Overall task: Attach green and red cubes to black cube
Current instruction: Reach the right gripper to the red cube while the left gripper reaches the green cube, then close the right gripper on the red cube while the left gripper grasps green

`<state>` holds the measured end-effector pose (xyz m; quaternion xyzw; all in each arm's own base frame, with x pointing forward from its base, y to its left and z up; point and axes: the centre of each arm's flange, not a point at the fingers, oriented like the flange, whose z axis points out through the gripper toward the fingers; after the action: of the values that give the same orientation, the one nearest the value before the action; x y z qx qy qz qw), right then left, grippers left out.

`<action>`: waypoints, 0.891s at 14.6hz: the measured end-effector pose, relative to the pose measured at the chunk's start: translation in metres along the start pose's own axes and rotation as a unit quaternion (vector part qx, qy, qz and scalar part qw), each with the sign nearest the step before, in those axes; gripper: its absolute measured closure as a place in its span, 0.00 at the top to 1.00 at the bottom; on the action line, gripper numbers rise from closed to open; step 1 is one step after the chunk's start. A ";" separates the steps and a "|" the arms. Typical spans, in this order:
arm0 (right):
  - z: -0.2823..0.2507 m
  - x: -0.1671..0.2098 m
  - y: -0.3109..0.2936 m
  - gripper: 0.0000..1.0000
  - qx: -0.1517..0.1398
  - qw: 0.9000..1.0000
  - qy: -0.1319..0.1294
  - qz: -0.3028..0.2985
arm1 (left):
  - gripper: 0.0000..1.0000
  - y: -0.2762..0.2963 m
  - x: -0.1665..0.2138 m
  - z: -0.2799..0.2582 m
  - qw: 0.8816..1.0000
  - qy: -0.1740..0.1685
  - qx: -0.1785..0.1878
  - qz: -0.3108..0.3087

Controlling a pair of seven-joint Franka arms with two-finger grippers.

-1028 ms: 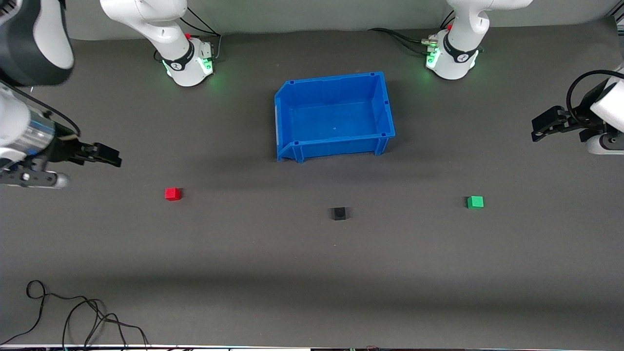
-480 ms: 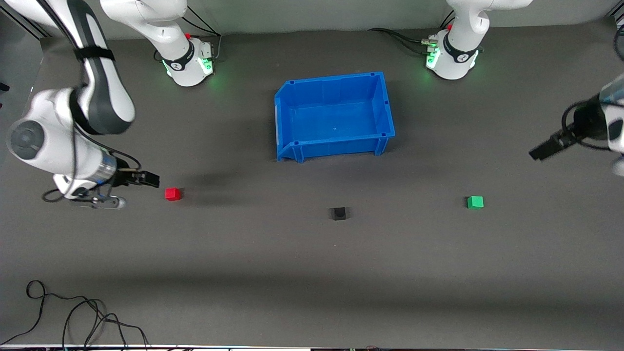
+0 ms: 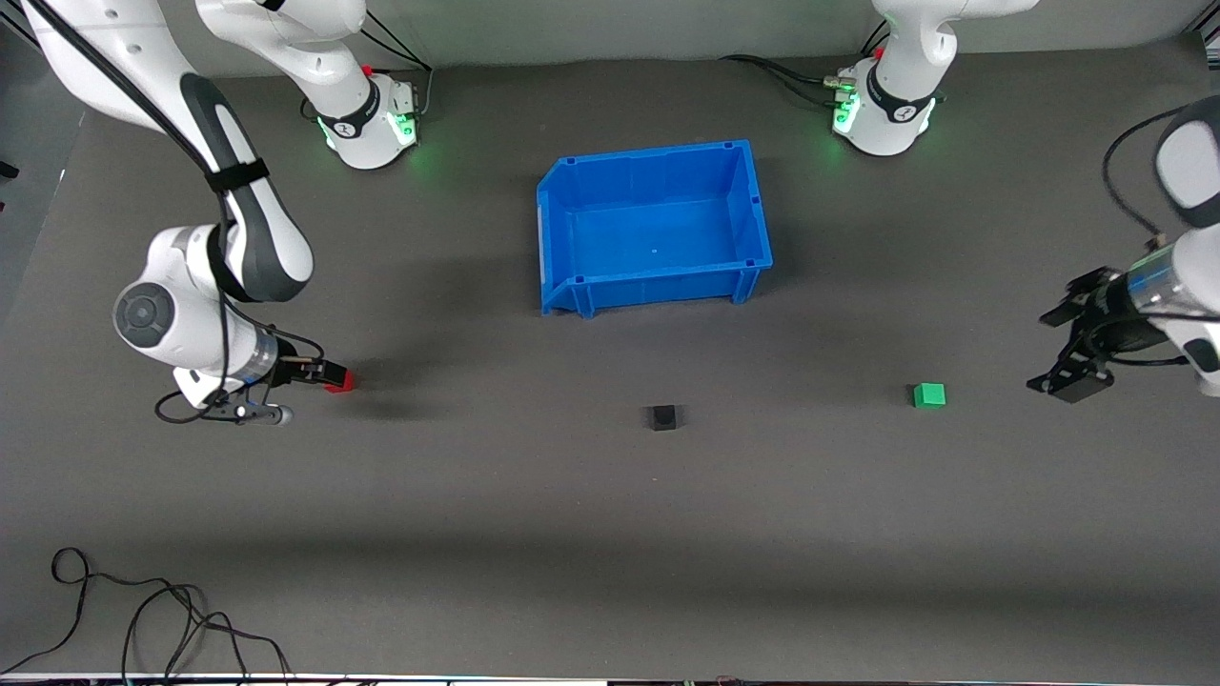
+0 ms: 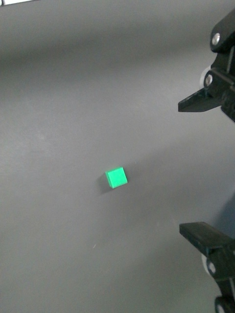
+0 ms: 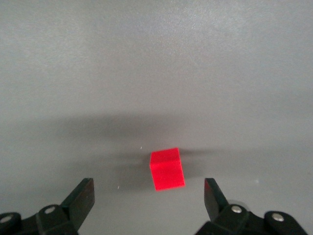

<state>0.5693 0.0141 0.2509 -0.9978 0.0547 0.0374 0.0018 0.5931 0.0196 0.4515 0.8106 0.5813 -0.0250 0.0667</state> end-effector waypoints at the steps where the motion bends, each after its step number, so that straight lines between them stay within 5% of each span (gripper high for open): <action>1: 0.011 0.001 0.000 1.00 0.000 1.000 0.002 0.000 | 1.00 -0.005 0.004 0.022 1.000 -0.007 -0.008 -0.024; 13: 0.090 -0.012 0.004 0.99 0.002 1.000 0.016 0.002 | 1.00 -0.026 0.044 0.216 0.982 -0.067 0.015 -0.176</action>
<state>0.5501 0.0118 0.1619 -0.9982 0.0568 0.0210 0.0026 0.5910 0.0391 0.2304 0.6933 0.7085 -0.0990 0.0876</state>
